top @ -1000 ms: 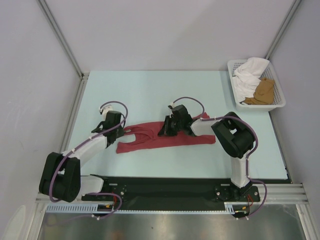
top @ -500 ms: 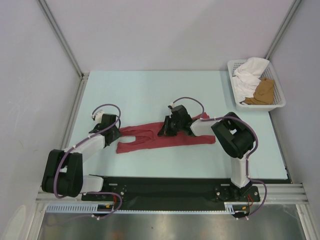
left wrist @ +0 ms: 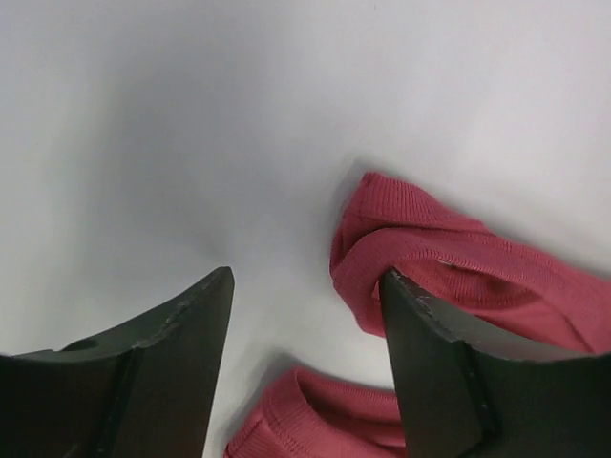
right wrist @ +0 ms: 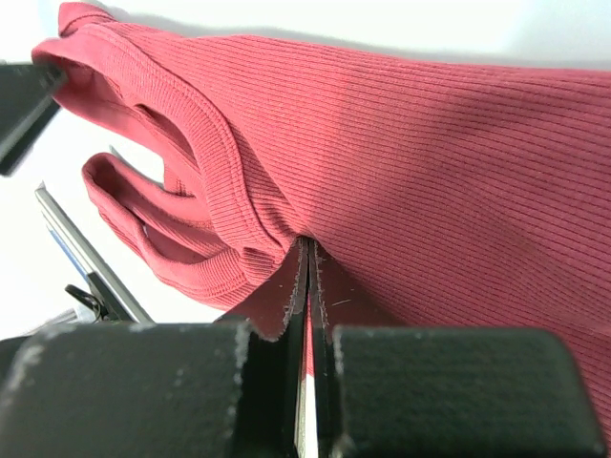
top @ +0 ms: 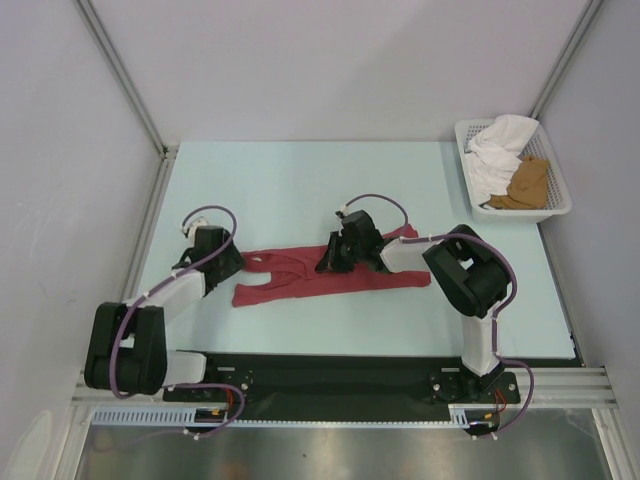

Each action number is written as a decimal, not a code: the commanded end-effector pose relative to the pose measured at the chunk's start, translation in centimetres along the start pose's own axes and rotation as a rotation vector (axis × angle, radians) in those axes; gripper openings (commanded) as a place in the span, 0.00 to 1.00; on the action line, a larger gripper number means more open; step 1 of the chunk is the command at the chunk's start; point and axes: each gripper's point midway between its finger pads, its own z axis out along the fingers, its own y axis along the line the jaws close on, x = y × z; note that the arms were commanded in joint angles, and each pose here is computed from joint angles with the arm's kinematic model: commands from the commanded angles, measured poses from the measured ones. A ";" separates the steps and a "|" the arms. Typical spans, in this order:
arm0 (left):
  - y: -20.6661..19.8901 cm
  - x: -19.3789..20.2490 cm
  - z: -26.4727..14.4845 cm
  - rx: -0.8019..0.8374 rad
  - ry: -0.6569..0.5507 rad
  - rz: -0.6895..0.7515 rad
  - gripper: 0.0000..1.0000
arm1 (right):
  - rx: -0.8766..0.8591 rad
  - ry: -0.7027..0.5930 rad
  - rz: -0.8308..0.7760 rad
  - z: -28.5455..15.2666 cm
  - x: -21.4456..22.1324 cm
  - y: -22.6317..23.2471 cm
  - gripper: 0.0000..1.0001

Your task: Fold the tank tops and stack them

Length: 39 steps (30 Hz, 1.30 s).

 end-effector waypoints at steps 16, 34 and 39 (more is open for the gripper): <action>-1.9 -3.0 -6.7 0.208 -0.176 -0.103 0.89 | 0.129 0.048 -0.021 -0.8 1.4 -2.1 0.00; -8.3 9.8 -11.2 0.438 0.056 -0.124 0.81 | 0.173 -0.150 -0.058 -10.8 -7.9 -2.8 0.57; -6.2 12.2 -9.0 0.348 0.115 -0.244 0.82 | 0.340 -0.237 0.000 -14.6 -11.3 -8.0 0.78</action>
